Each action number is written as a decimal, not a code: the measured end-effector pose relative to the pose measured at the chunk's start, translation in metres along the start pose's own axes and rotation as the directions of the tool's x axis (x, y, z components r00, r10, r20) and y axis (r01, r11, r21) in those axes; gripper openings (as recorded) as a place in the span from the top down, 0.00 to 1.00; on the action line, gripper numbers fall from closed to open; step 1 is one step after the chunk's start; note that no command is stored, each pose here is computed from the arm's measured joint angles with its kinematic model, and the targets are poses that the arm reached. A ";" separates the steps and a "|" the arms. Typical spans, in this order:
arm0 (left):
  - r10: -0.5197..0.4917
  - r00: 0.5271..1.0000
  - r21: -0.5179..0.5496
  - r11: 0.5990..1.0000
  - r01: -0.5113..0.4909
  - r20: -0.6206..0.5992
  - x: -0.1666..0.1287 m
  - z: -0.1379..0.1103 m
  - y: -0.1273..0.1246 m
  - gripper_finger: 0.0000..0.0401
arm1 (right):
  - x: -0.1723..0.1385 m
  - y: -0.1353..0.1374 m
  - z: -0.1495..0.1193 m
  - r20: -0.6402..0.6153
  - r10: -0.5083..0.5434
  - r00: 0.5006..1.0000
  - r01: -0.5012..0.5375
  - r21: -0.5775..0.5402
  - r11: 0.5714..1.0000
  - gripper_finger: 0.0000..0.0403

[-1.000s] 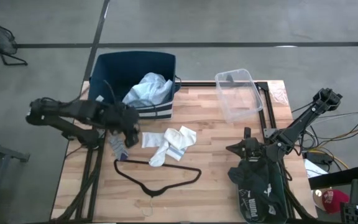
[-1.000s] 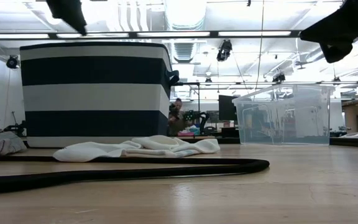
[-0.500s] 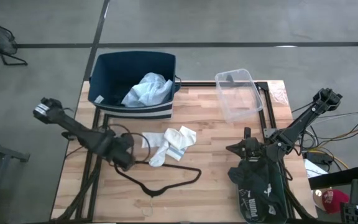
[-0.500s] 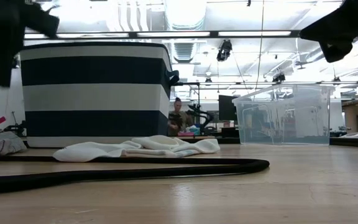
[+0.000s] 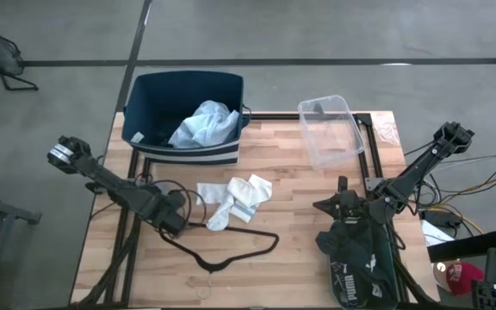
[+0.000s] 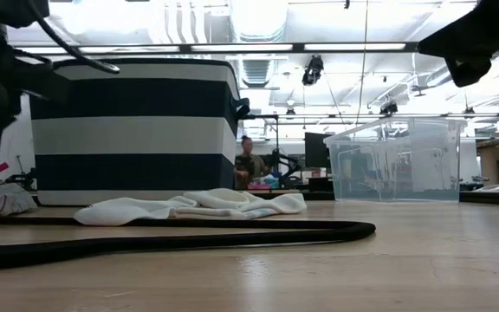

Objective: Pick & Place Cloths
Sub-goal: Put the gray sock into the transparent bin

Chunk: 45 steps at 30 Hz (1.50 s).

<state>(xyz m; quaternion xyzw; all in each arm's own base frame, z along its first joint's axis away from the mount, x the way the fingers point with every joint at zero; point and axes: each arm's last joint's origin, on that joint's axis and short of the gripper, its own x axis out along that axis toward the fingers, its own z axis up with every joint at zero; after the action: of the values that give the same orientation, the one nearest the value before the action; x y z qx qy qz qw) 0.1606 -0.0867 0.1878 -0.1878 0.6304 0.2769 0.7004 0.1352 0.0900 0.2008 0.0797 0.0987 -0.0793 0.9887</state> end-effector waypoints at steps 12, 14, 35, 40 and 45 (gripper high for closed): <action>0.017 1.000 0.023 1.000 -0.017 -0.010 0.027 -0.008 0.008 0.49 | 0.000 0.001 0.001 0.010 0.004 1.000 -0.005 0.008 1.000 0.98; 0.021 1.000 0.035 0.999 -0.021 -0.010 0.028 -0.008 0.009 0.49 | 0.000 0.001 0.001 0.010 0.004 1.000 -0.005 0.008 1.000 0.98; -0.015 0.988 0.124 0.992 -0.004 0.157 0.003 0.005 -0.003 0.99 | 0.000 0.003 0.008 0.054 0.021 0.998 -0.021 -0.004 1.000 0.98; -0.115 0.891 0.178 0.983 0.039 0.439 -0.027 0.025 -0.024 0.98 | -0.001 0.005 0.016 0.118 0.040 0.992 -0.037 -0.024 0.999 0.98; -0.281 0.723 0.297 0.948 0.110 0.631 -0.052 0.045 -0.048 0.99 | -0.002 0.007 0.021 0.156 0.049 0.987 -0.044 -0.032 0.998 0.98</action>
<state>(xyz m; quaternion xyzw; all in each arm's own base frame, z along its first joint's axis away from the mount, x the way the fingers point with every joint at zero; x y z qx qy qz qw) 0.2225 -0.1041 0.2414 -0.0568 0.3440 0.1715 0.9214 0.1385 0.0929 0.2227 0.0612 0.0199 -0.0607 0.9961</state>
